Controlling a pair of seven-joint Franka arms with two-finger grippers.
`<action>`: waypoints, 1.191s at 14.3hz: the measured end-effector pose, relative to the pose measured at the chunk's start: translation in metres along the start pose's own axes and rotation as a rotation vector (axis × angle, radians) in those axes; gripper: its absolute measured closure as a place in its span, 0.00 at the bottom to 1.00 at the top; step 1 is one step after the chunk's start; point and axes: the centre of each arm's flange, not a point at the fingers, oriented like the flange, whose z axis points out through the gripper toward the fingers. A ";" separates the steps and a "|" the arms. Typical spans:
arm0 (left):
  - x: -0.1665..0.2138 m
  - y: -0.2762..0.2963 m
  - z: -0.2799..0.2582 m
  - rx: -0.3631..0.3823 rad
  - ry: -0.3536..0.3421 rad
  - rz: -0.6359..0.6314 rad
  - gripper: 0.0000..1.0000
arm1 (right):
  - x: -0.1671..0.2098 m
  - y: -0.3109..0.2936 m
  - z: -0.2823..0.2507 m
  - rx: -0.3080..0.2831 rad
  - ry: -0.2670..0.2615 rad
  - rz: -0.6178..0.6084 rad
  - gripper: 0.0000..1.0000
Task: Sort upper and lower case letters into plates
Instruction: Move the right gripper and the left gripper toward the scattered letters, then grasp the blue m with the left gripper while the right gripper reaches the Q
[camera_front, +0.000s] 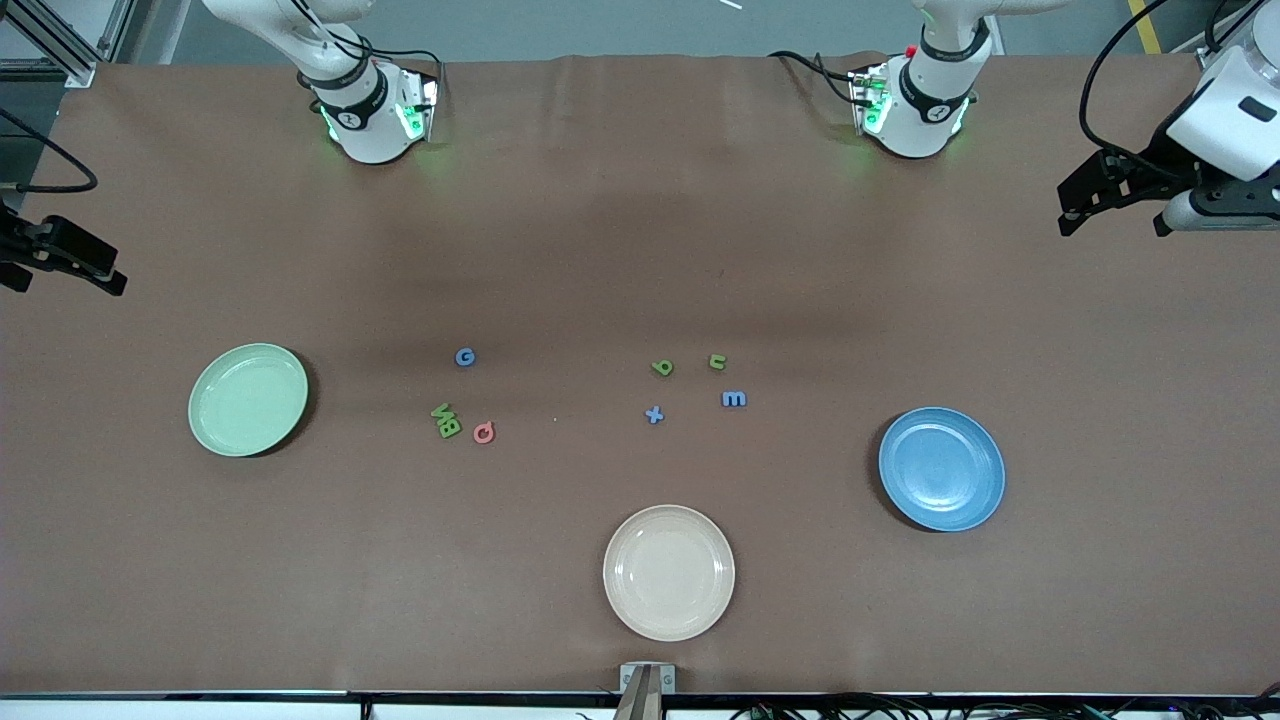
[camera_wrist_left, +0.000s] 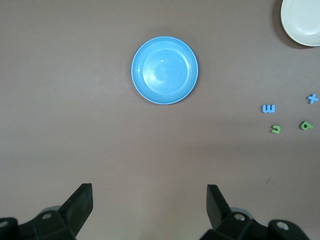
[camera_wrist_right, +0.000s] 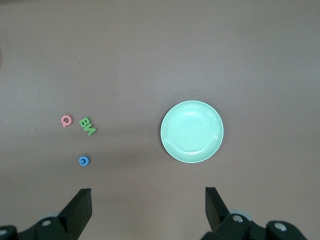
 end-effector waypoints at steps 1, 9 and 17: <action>0.002 0.000 0.001 -0.002 -0.001 0.000 0.00 | 0.000 0.000 0.000 0.000 0.000 -0.001 0.00; 0.016 0.005 0.022 -0.013 -0.039 0.008 0.00 | 0.006 -0.043 0.046 0.041 -0.031 -0.030 0.00; 0.054 0.042 0.164 -0.040 0.004 0.058 0.00 | -0.003 -0.220 0.257 0.021 -0.071 -0.170 0.00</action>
